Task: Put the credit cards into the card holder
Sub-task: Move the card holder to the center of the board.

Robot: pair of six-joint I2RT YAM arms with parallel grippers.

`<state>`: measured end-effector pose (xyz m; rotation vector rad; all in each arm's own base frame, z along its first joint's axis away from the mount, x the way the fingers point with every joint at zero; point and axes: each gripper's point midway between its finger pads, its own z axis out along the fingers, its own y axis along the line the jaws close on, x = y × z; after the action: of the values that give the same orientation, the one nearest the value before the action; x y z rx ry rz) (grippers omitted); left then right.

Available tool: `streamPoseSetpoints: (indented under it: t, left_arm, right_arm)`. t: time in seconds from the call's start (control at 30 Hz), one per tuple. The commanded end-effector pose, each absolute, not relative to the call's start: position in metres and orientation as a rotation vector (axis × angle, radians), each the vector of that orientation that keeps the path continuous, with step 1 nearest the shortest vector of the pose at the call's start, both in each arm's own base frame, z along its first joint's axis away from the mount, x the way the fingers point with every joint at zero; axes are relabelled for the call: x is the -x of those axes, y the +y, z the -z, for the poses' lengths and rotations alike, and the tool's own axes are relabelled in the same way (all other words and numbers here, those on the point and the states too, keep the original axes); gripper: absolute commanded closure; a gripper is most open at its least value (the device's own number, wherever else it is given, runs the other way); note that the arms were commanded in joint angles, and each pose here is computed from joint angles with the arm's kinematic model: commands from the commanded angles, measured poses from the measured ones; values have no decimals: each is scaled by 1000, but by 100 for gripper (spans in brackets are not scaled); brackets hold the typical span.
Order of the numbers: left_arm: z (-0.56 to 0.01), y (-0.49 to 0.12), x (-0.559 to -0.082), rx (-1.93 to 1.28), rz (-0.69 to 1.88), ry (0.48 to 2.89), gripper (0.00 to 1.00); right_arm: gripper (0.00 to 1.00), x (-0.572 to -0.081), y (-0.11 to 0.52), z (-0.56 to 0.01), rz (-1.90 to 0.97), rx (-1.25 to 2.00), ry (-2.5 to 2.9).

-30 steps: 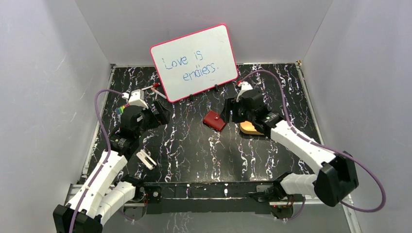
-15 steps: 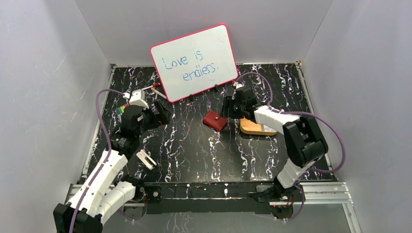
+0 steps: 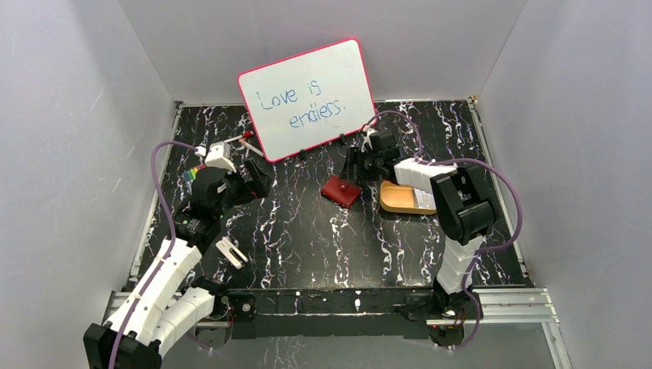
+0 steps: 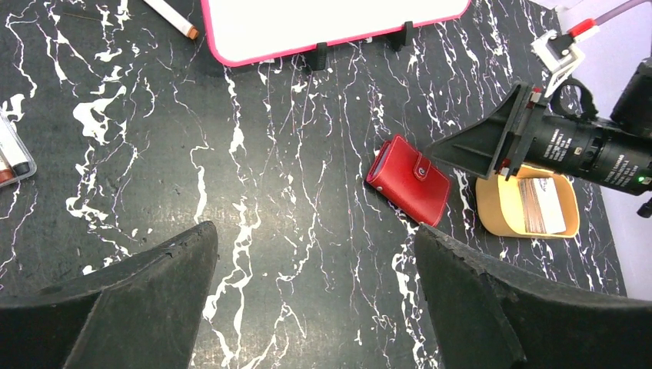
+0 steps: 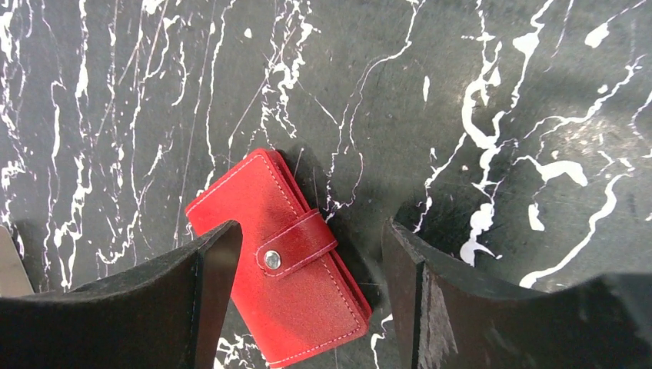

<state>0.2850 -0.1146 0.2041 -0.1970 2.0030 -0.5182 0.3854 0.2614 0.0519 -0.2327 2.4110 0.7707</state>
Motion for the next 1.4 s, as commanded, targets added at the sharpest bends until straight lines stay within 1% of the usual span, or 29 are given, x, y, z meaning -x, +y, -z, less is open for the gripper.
streamPoseSetpoints:
  t: [0.0,0.1,0.27,0.63,0.7,0.8,0.83,0.93,0.97,1.03,1.1,1.27,1.37]
  left_arm:
    - [-215,-117,-283,180,543,1963,5]
    - [-214,-117,-283,179,545,1964,5]
    - [-215,-118,-283,176,552,1965,5]
    - [-212,-120,-282,178,560,1972,5]
    - [-210,-121,-283,181,560,1980,5]
    - [-207,-128,-281,157,596,2000,5]
    - [-205,-128,-281,156,596,2006,5]
    - [-202,-128,-282,157,586,2023,5]
    - [-201,-128,-282,156,583,2026,6]
    - [-201,-127,-283,157,577,2030,6]
    - [-200,-127,-283,157,575,2032,6]
    - [-198,-128,-284,157,570,2046,6]
    - [-196,-129,-284,156,571,2053,6]
  right_arm:
    - [24,-383,270,-49,-780,278,2418]
    - [24,-376,268,-38,-749,268,2459]
    - [33,-354,275,-33,-723,311,2486]
    - [49,-273,265,-18,-677,318,2547]
    - [50,-260,268,-18,-678,325,2549]
    - [49,-252,269,-22,-687,323,2548]
    - [45,-252,268,-26,-677,325,2542]
    - [29,-256,263,-48,-604,343,2502]
    - [25,-259,260,-57,-567,347,2482]
    - [23,-263,258,-76,-514,382,2443]
    - [23,-262,258,-85,-448,445,2426]
    - [36,-257,267,-82,-282,628,2418]
    - [40,-257,278,-77,-260,679,2412]
